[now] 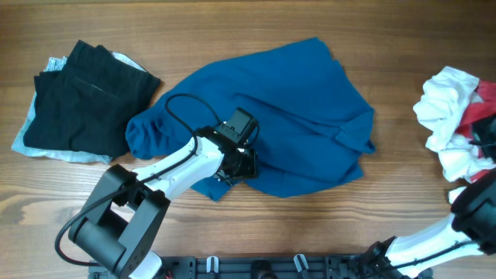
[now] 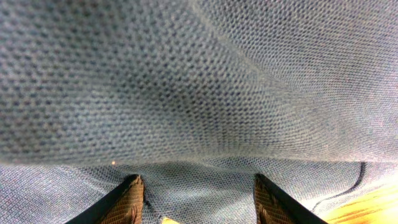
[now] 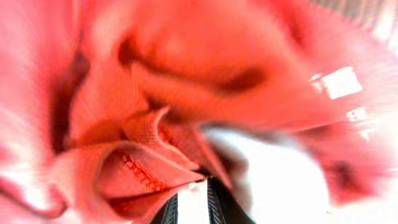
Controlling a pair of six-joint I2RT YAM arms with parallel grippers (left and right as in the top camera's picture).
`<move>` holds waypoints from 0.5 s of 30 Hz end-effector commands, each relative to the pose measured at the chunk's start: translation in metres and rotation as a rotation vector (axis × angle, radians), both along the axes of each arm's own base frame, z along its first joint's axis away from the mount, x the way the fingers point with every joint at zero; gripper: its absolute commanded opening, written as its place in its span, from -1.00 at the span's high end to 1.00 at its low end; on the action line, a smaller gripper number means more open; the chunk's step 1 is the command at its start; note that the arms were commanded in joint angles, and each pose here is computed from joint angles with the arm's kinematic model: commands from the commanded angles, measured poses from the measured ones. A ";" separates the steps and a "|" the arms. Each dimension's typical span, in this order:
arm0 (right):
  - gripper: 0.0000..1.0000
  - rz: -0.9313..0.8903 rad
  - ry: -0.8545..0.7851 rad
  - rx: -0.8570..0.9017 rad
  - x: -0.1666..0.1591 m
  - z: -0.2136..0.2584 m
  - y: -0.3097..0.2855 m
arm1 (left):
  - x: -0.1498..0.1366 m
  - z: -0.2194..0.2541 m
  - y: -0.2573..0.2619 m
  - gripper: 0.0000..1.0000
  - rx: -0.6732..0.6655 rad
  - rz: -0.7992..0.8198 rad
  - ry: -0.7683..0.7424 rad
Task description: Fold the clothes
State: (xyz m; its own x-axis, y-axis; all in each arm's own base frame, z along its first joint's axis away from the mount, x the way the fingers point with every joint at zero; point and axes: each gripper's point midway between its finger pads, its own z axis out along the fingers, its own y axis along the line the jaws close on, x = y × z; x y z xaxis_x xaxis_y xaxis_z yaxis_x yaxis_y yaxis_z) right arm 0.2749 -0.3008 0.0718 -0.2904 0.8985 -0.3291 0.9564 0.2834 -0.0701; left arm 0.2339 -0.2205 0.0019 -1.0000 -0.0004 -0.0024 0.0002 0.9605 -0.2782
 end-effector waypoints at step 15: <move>0.33 0.771 -0.172 0.183 0.138 -0.039 0.116 | -0.027 -0.029 0.022 -0.22 0.088 0.003 0.106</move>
